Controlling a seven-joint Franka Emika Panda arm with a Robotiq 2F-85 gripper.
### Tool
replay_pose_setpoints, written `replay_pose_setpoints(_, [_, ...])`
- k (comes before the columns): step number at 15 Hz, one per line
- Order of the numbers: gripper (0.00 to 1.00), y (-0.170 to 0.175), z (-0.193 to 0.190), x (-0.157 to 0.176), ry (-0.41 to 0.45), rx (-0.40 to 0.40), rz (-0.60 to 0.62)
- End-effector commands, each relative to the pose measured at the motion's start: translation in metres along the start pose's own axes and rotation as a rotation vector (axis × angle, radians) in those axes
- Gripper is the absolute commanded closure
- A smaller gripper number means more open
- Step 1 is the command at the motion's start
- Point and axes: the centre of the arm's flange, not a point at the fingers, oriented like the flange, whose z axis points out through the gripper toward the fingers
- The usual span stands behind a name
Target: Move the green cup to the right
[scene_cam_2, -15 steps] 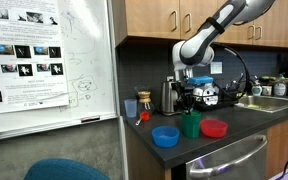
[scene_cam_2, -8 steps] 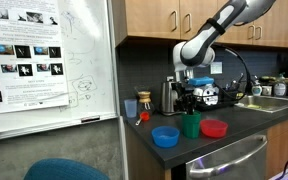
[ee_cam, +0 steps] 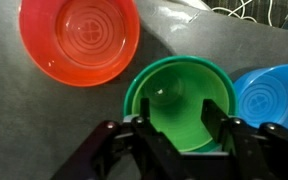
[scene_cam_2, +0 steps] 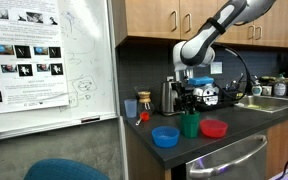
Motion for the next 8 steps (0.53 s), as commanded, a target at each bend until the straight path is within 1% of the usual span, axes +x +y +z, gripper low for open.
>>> replay_pose_setpoints(1, [0.16, -0.007, -0.008, -0.010, 0.017, 0.007, -0.011])
replay_pose_setpoints(4, [0.16, -0.016, -0.015, -0.014, 0.022, 0.001, -0.022])
replay_pose_setpoints(8, [0.16, -0.020, -0.027, -0.019, 0.025, -0.014, -0.021])
